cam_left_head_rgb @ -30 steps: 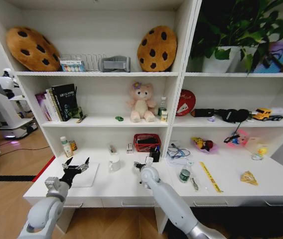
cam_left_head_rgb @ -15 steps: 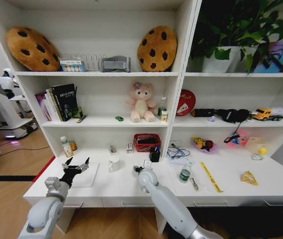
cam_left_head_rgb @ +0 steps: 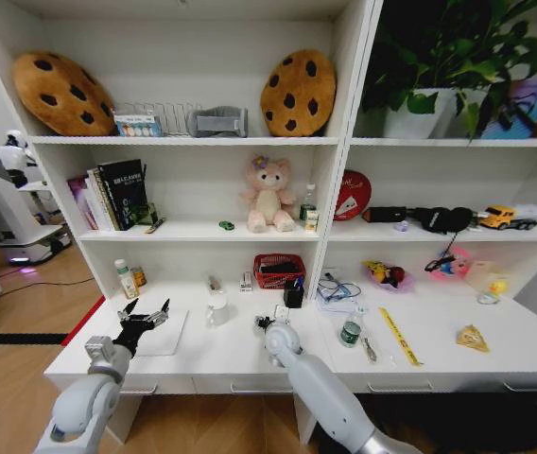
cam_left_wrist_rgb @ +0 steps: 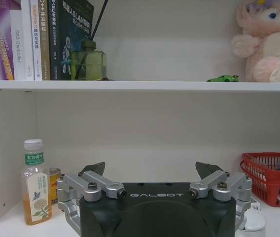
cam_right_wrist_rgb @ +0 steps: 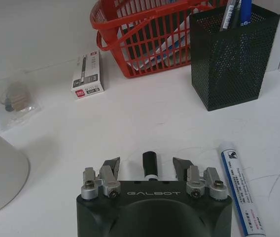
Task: Organize the objects on the table.
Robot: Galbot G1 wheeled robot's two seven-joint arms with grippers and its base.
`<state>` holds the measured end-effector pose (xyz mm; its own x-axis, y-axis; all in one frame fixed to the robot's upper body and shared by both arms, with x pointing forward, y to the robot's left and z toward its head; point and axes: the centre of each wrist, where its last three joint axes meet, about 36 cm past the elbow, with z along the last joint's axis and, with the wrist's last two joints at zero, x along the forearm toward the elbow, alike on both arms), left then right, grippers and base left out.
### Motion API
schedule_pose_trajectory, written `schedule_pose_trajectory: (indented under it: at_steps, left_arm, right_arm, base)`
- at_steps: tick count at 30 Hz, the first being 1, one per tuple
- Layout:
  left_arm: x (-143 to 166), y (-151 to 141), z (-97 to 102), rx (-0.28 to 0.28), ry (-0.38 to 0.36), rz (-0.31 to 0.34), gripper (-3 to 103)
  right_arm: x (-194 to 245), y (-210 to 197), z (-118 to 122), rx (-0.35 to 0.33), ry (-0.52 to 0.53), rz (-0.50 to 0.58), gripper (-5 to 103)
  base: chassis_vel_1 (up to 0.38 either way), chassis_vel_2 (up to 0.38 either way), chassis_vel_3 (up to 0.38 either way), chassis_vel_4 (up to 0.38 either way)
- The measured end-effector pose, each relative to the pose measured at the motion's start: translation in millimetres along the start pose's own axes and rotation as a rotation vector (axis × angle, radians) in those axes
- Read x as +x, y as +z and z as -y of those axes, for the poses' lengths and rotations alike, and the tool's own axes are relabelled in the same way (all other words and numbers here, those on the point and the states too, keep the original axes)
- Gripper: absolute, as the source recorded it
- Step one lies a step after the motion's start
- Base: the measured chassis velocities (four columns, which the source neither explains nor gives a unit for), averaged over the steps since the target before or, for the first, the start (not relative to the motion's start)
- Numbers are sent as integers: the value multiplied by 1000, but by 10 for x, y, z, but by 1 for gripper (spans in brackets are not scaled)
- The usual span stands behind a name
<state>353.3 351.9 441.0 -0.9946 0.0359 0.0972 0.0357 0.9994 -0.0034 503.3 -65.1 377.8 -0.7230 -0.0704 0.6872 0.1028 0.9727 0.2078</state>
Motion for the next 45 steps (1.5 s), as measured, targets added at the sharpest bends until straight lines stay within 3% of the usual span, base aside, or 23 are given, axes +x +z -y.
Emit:
schedule_pose_trajectory:
  at_steps: [2,4,6,12,21,24,32,41,44,45]
  left_arm:
    - [0,0,0,0,0,0,100]
    - [0,0,0,0,0,0,100]
    - [0,0,0,0,0,0,100]
    - [0,0,0,0,0,0,100]
    - [0,0,0,0,0,0,100]
    - [0,0,0,0,0,0,100]
    - [0,0,0,0,0,0,100]
    - [0,0,0,0,0,0,100]
    - [0,0,0,0,0,0,100]
    - [0,0,0,0,0,0,100]
  right_arm:
    - [-3,5,3,0,1,-1,60]
    - [-6,18,8,-1,3,-3,50]
    - [-6,25,10,0,3,-4,50]
    - [-8,50,21,1,2,-9,25]
    - [9,76,19,1,-8,-22,21]
    - [22,82,33,0,-12,-28,12]
    - [68,130,77,9,-13,-26,11]
    - [85,286,129,153,5,107,11]
    - [89,246,189,267,2,258,11]
    - [89,246,189,267,2,258,11]
  base:
    - [0,0,0,0]
    - [0,0,0,0]
    - [0,0,0,0]
    - [0,0,0,0]
    - [0,0,0,0]
    - [0,0,0,0]
    - [0,0,0,0]
    - [0,0,0,0]
    - [0,0,0,0]
    - [0,0,0,0]
